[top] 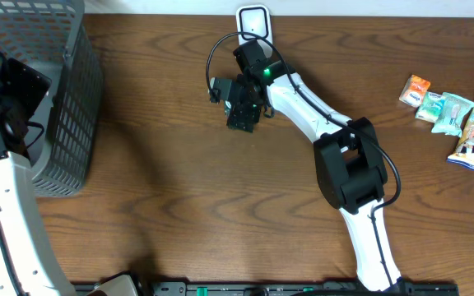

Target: Scan the item barcode

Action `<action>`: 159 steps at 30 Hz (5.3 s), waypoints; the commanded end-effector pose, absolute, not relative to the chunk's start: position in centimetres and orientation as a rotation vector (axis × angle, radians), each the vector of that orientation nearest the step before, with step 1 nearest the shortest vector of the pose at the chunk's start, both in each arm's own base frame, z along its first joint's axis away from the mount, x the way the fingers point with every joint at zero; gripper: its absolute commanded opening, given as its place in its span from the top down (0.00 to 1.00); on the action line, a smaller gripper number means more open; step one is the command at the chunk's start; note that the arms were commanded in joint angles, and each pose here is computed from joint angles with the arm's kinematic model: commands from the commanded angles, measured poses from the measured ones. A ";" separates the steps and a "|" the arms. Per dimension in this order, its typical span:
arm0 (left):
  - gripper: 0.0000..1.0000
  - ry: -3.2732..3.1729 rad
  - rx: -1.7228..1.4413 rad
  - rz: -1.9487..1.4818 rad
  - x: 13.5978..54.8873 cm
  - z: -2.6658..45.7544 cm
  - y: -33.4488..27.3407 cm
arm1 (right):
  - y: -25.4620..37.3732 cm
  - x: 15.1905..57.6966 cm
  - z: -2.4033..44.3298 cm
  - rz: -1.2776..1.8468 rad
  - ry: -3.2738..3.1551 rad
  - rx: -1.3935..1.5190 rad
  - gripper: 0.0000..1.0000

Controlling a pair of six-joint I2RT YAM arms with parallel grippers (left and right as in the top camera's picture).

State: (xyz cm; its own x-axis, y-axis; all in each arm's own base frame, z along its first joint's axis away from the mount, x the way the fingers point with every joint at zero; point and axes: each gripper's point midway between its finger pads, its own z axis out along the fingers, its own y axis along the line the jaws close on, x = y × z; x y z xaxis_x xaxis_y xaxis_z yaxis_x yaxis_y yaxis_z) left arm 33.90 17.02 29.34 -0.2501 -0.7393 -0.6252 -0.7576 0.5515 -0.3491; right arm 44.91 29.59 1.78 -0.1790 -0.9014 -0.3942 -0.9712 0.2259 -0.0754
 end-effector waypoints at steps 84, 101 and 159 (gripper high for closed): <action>0.02 1.998 -1.213 0.039 33.8 29.6 17.3 | 27.6 51.2 1.0 0.091 2.349 -1.176 0.05; 0.02 1.998 -1.213 0.039 33.8 29.6 17.3 | 27.8 47.7 -0.2 0.242 2.468 -1.228 0.03; 0.02 1.998 -1.213 0.039 33.8 29.6 17.3 | 26.6 42.1 3.9 0.151 2.895 -0.919 0.90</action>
State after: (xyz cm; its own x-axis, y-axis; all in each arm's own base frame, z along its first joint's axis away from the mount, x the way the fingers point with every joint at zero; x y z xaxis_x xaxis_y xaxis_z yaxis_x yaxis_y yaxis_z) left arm 33.90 17.02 29.33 -0.2501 -0.7396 -0.6248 -0.7578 0.5512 -0.3491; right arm 41.02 26.06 2.62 -0.7620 -0.6412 -0.0909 -0.6466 0.7610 0.0524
